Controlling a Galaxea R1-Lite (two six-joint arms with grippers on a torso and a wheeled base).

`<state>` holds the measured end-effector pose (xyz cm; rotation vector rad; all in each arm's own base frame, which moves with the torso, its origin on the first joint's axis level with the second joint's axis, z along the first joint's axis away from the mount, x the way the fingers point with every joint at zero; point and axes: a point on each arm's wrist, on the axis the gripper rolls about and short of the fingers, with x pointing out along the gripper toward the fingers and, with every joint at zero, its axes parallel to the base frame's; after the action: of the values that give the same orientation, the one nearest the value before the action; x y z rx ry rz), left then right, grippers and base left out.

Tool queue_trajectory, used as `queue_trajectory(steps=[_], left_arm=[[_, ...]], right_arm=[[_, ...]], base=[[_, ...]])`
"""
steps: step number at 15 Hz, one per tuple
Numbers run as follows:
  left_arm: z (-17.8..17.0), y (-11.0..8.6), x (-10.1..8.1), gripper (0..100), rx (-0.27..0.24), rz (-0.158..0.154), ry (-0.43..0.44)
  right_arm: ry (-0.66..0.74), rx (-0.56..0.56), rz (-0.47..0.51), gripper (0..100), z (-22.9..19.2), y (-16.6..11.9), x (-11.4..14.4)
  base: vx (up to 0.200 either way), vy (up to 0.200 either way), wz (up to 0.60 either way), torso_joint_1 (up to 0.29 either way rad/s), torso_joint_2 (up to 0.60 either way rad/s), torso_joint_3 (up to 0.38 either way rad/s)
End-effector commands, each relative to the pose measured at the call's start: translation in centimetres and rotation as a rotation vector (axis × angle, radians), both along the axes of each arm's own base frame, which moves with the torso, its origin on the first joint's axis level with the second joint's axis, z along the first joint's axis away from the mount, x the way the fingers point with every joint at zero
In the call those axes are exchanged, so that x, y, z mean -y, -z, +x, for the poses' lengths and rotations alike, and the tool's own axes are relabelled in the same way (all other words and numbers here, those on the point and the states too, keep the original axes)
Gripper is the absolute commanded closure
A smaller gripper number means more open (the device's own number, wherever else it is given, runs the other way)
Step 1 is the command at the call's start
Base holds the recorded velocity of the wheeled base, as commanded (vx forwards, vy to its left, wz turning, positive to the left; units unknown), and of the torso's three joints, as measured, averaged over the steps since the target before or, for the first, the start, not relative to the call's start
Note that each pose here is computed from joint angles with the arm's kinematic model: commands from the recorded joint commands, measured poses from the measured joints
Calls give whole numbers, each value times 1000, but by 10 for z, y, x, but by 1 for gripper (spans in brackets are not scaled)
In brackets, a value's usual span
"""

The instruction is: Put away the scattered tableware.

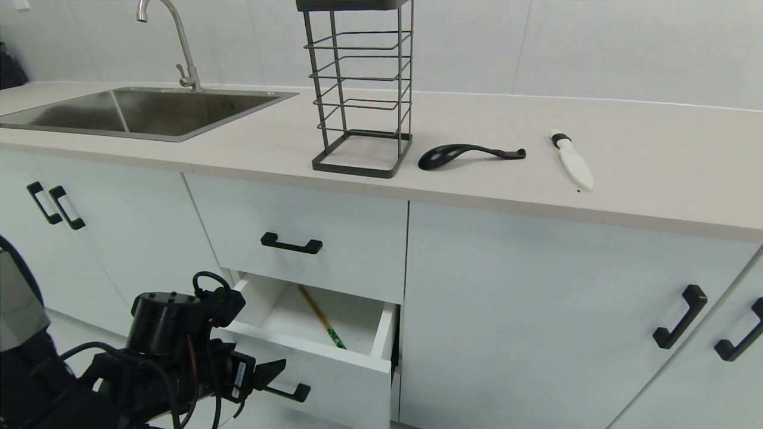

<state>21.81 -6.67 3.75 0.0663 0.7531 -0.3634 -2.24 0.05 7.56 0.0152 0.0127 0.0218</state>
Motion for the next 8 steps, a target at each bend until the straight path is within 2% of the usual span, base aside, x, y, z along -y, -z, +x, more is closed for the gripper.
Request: queue_trajectory(steps=[1,5,8], left_arm=[[12,7,5,0,-9,3,4],[25,9,9,0,3,-2,5],[35,10,12,0,40,-32,-9]], right_arm=[[0,-1,0,0,0,0,0],[-1,-1,0,0,0,0,0],[0,-1,0,0,0,0,0]], base=[[0,0,0,0,0,0],[0,0,0,0,0,0],[0,0,0,0,0,0]])
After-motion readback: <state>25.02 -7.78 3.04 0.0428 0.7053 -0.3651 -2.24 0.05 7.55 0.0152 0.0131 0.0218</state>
